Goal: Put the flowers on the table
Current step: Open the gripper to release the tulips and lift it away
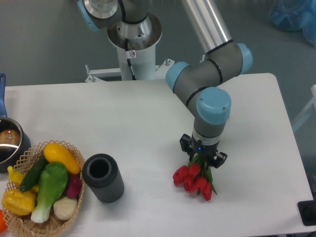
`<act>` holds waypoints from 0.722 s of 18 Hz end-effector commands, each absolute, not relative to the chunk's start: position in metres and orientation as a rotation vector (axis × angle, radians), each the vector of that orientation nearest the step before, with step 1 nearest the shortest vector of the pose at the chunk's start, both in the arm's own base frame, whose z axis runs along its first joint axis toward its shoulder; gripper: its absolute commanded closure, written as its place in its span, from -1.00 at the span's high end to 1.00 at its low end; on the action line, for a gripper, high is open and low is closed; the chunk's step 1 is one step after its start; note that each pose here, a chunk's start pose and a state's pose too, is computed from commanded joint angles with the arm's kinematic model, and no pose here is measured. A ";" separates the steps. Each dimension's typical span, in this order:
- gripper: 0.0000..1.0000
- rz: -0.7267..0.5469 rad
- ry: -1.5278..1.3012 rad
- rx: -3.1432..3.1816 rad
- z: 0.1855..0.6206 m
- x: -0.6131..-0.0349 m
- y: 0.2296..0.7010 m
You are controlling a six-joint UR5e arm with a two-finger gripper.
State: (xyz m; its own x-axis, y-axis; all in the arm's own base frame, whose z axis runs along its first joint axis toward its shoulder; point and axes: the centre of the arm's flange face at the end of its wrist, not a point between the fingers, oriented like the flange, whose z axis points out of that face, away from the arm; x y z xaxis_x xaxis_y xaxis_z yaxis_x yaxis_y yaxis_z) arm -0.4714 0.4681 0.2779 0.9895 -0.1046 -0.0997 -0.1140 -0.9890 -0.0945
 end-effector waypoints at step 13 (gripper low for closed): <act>1.00 0.328 0.223 -3.015 0.297 -0.540 0.406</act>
State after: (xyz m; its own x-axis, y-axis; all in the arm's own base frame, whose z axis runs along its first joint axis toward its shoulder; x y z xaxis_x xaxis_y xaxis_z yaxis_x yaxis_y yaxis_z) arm -0.5398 0.4056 0.2966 0.9661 -0.1341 -0.2208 -0.1556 -0.9843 -0.0834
